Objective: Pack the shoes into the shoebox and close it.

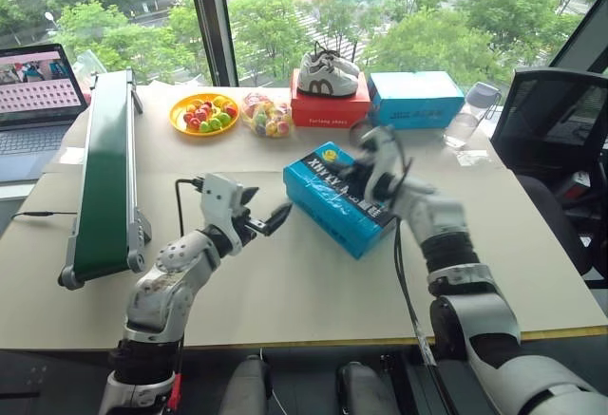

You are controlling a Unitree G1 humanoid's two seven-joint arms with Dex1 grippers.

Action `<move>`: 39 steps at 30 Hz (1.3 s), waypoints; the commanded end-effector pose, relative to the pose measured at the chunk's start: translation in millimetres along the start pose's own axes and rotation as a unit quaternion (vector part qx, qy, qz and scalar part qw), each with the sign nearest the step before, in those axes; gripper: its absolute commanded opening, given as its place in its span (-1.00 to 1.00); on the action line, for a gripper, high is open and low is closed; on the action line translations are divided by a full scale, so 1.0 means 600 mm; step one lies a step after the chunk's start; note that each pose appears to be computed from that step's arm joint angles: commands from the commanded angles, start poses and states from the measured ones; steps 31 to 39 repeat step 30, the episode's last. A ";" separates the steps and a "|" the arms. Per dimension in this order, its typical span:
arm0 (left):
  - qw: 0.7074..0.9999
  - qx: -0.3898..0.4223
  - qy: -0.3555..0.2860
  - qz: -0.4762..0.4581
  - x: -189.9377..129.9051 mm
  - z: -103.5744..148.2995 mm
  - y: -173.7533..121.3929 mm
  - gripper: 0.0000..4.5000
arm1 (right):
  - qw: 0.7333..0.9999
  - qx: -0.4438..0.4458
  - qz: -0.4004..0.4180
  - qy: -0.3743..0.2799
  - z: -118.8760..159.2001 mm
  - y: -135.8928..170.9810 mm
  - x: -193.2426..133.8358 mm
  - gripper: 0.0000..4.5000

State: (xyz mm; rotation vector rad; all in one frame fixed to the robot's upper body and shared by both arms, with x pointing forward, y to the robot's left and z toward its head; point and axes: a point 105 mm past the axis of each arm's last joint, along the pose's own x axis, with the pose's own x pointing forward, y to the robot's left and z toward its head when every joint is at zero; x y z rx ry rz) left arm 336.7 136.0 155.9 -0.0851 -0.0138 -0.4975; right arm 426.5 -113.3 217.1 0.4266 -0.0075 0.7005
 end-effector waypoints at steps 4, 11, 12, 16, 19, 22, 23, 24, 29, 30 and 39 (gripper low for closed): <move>0.985 0.013 -0.058 0.164 -0.030 0.040 0.097 1.00 | 0.988 -0.021 -0.124 -0.085 0.092 -0.078 -0.112 -0.98; 0.962 0.014 -0.053 0.268 -0.068 0.036 0.151 1.00 | 0.918 -0.216 -0.332 0.007 0.049 -0.190 -0.208 -0.98; 0.960 0.019 -0.047 0.275 -0.071 0.032 0.153 1.00 | 0.911 -0.224 -0.346 0.010 0.044 -0.198 -0.213 -0.98; 0.957 0.015 -0.043 0.285 -0.075 0.026 0.155 1.00 | 0.908 -0.231 -0.350 0.003 0.035 -0.201 -0.202 -0.98; 0.955 0.007 -0.046 0.292 -0.078 0.025 0.157 1.00 | 0.906 -0.241 -0.347 0.009 0.026 -0.201 -0.194 -0.98; 0.954 0.007 -0.047 0.296 -0.079 0.024 0.159 1.00 | 0.910 -0.238 -0.341 0.011 0.015 -0.199 -0.186 -0.98; 0.953 0.009 -0.047 0.299 -0.080 0.024 0.160 1.00 | 0.910 -0.238 -0.340 0.013 0.011 -0.199 -0.185 -0.98; 0.953 0.009 -0.047 0.300 -0.081 0.024 0.161 1.00 | 0.910 -0.237 -0.340 0.014 0.009 -0.200 -0.185 -0.98; 0.951 0.008 -0.053 0.306 -0.084 0.027 0.162 1.00 | 0.910 -0.236 -0.341 0.014 0.008 -0.202 -0.185 -0.98; 0.951 0.008 -0.053 0.306 -0.084 0.028 0.162 1.00 | 0.910 -0.236 -0.341 0.014 0.008 -0.202 -0.186 -0.98; 0.951 0.008 -0.053 0.306 -0.084 0.028 0.162 1.00 | 0.910 -0.236 -0.341 0.014 0.008 -0.202 -0.186 -0.98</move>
